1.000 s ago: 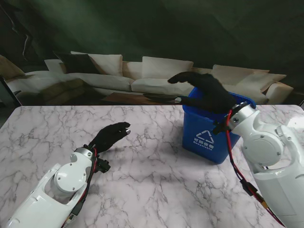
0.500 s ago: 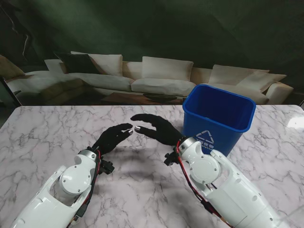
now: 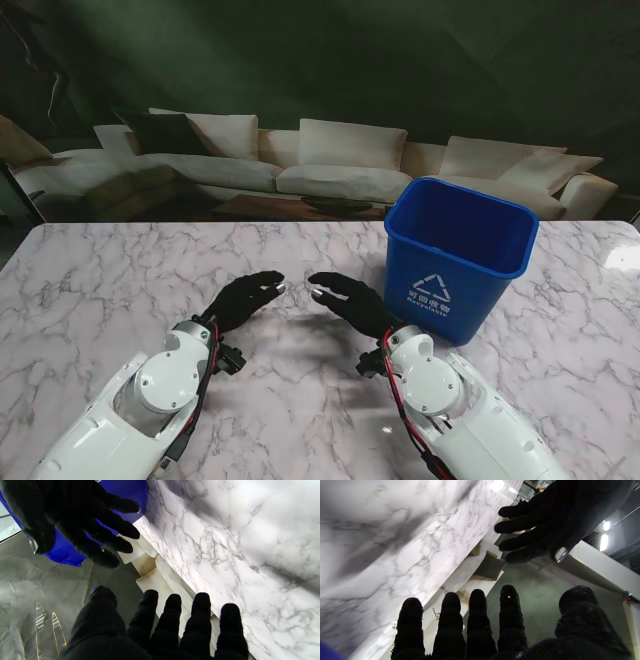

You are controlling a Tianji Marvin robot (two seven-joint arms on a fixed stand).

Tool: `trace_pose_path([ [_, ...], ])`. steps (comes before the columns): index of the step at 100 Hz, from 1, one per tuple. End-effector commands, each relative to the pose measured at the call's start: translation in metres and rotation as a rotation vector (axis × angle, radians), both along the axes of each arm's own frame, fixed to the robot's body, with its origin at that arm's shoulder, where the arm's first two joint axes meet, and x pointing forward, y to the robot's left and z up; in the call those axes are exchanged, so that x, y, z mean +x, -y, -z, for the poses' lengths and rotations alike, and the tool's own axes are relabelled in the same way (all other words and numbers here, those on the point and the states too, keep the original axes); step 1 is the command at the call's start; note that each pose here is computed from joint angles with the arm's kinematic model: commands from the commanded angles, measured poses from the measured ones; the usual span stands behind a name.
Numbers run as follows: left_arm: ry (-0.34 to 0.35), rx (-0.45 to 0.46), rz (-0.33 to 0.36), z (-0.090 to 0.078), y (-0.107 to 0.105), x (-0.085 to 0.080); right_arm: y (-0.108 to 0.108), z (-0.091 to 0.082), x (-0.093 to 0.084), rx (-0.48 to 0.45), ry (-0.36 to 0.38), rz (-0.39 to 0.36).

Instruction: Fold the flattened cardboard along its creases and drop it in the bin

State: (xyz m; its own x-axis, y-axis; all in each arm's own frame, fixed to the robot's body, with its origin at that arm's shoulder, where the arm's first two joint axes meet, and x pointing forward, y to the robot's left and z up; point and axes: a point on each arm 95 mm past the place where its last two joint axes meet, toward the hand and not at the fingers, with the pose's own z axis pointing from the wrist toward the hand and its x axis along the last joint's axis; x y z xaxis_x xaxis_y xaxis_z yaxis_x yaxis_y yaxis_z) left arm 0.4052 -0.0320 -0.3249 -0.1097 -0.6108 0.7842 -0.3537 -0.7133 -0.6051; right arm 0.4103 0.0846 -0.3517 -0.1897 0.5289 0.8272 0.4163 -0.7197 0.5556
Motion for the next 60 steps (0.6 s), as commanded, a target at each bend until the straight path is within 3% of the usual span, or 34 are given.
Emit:
trace_pose_path([
  [1, -0.019, 0.009, 0.012, 0.004, 0.002, 0.0, 0.014, 0.01, -0.006, -0.021, -0.025, 0.02],
  [17, -0.023, 0.004, 0.007, 0.005, 0.003, 0.0, 0.028, 0.01, -0.008, -0.024, -0.003, 0.043],
  [60, -0.017, 0.046, 0.022, 0.009, -0.001, 0.001, 0.036, 0.007, -0.007, -0.018, 0.027, 0.039],
])
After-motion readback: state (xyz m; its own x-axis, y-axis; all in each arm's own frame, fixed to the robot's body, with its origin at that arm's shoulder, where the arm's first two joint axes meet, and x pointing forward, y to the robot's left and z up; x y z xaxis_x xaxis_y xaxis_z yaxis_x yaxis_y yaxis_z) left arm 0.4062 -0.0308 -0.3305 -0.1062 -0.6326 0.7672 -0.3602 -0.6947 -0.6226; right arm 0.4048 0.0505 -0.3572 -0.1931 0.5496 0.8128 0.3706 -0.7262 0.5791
